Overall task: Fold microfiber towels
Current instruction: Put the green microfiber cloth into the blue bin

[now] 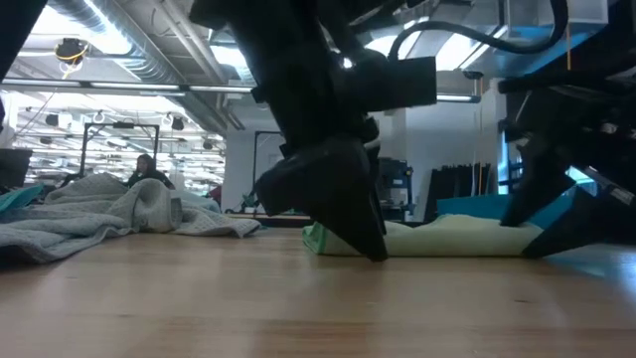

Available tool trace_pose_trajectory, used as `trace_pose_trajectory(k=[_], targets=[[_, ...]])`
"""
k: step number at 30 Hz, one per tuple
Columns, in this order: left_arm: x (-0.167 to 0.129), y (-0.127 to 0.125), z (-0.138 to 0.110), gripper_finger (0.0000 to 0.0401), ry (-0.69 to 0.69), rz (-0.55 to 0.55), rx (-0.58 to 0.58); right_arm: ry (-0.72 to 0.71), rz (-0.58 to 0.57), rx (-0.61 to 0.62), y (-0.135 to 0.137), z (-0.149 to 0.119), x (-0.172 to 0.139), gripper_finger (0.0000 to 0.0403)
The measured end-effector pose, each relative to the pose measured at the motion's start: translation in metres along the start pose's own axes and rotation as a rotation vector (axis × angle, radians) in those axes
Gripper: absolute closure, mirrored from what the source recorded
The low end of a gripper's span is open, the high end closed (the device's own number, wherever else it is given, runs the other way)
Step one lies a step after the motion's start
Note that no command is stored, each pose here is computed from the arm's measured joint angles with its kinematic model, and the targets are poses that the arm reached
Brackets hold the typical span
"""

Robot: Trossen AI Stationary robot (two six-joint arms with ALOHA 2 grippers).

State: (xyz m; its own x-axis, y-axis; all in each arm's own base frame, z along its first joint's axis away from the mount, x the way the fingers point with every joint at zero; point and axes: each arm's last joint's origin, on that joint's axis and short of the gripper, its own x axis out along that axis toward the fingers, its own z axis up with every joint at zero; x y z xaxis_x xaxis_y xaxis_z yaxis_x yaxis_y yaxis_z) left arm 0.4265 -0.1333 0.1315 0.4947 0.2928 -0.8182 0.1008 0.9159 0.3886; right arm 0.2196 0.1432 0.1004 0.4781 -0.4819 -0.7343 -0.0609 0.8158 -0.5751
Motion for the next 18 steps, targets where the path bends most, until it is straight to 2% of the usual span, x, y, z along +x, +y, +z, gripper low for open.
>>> trace_pose_trajectory(k=[6,11,13,18], targets=[[0.0004,-0.0017,-0.0013,0.0226,0.008,0.023,0.001,-0.018,0.003,-0.023,0.0037,-0.0015,-0.0011,0.0305],[0.0022,-0.0034,-0.0029,0.0265,0.017,0.038,-0.028,-0.015,0.013,-0.046,0.0039,-0.0012,-0.0004,0.0380],[0.0019,-0.0048,-0.0036,0.0291,0.021,0.042,-0.023,-0.014,0.012,-0.048,0.0038,-0.0014,-0.0004,0.0391],[-0.0010,-0.0042,-0.0078,0.0380,0.056,0.067,0.002,-0.013,0.012,-0.052,0.0031,-0.0011,-0.0013,0.0384]])
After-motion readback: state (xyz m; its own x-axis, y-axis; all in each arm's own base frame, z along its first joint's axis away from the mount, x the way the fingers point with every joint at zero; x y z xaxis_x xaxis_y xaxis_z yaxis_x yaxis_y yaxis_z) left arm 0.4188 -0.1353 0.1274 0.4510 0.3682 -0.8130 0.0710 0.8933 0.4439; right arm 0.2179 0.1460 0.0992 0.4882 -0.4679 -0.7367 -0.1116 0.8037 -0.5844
